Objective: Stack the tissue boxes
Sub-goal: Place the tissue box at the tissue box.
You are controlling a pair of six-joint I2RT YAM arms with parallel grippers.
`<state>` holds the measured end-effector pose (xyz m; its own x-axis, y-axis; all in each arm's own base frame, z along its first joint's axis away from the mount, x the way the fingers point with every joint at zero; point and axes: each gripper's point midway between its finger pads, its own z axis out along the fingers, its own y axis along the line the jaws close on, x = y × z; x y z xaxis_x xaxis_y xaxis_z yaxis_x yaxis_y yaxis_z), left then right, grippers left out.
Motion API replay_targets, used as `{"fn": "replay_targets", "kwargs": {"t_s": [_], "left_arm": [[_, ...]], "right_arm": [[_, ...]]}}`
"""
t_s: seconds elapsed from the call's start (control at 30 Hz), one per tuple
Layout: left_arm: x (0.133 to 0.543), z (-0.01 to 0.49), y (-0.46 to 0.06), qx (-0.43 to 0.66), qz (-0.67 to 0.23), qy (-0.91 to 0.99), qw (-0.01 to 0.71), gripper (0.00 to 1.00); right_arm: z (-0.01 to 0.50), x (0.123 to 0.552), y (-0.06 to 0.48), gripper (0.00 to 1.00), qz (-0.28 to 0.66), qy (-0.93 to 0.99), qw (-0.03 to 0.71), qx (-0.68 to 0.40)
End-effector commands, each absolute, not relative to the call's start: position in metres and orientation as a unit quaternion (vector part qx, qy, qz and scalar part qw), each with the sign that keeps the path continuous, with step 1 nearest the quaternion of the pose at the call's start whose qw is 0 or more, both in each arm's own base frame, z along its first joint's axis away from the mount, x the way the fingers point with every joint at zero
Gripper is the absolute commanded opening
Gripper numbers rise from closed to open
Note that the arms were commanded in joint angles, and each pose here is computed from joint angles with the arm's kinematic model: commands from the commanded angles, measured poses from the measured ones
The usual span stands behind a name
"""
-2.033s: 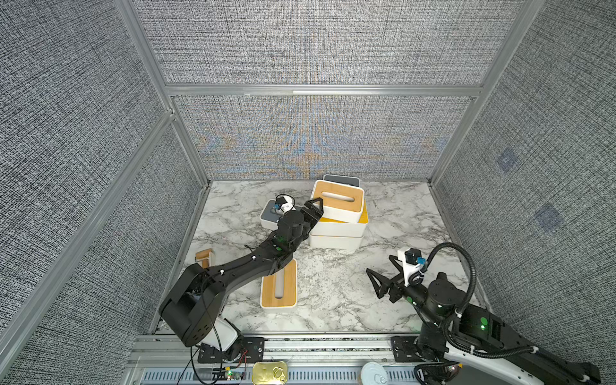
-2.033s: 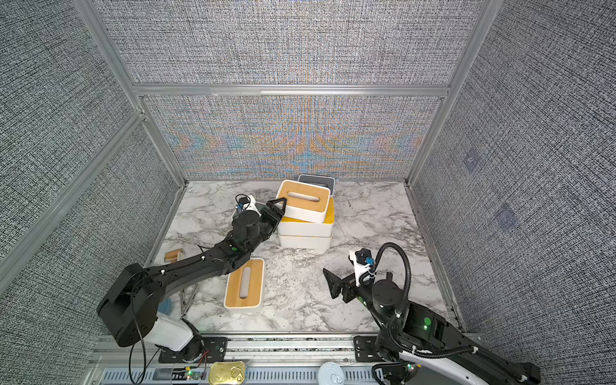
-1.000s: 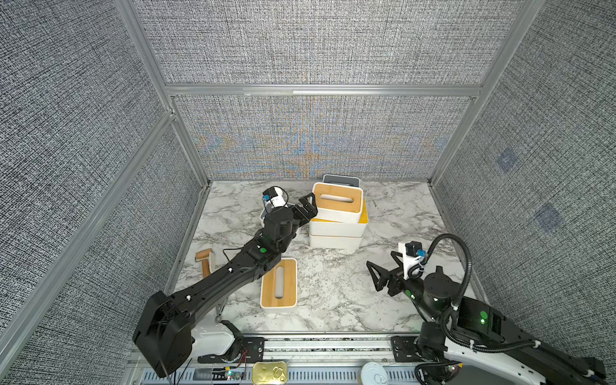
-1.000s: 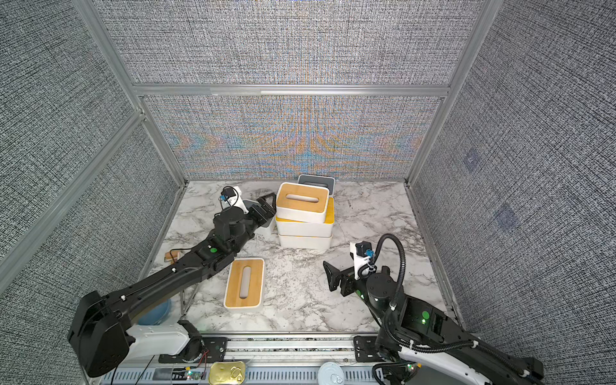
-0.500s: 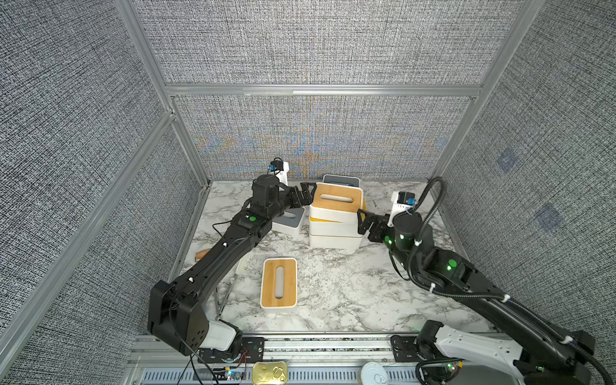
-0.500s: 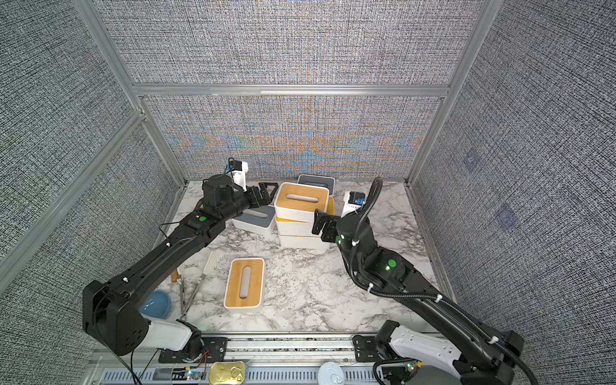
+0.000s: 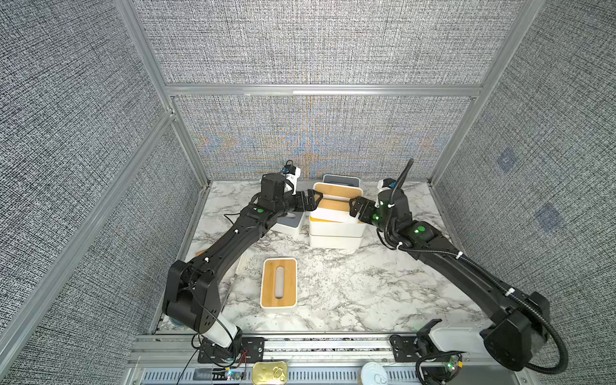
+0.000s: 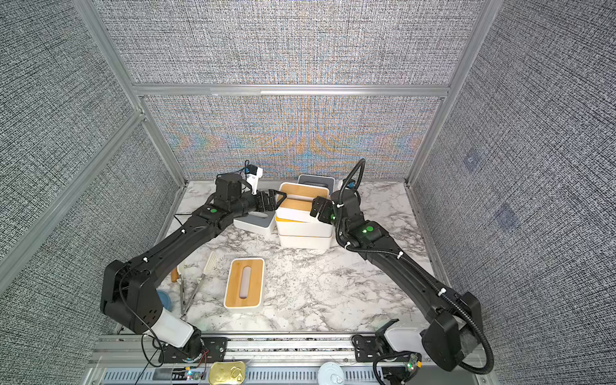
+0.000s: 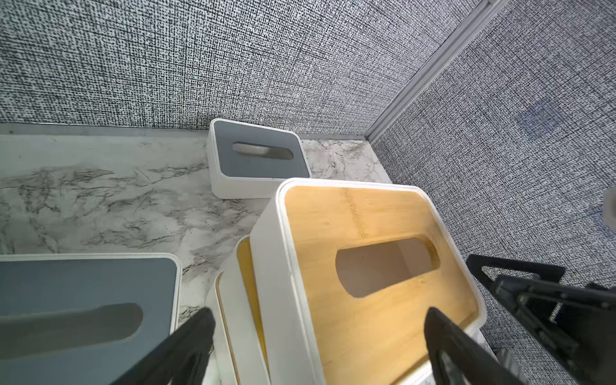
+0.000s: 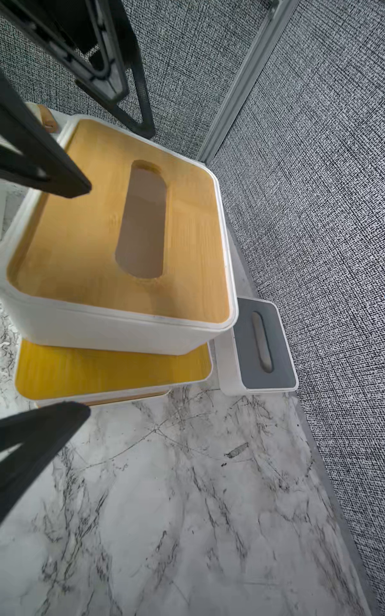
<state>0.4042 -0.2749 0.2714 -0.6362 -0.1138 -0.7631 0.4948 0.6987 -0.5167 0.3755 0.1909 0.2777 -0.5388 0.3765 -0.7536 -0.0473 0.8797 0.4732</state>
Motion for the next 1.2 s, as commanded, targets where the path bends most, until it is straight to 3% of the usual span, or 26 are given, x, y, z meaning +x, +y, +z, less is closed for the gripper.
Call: {"fn": "replay_targets", "kwargs": {"t_s": [0.0,0.5,1.17], "left_arm": [[0.399,0.276,-0.279,0.124,-0.39,0.816,0.408,0.99],[0.38,0.281,-0.293,0.127,-0.458,0.795,0.377,0.98],[0.365,0.277,-0.304,0.127,-0.477,0.789,0.365,0.96]], "right_arm": [[0.287,0.378,0.205,0.99,0.259,0.84,0.471,0.074],[0.283,0.382,0.214,0.99,0.283,0.842,0.457,0.053],[0.28,0.388,0.217,0.99,0.291,0.843,0.452,0.025]]}}
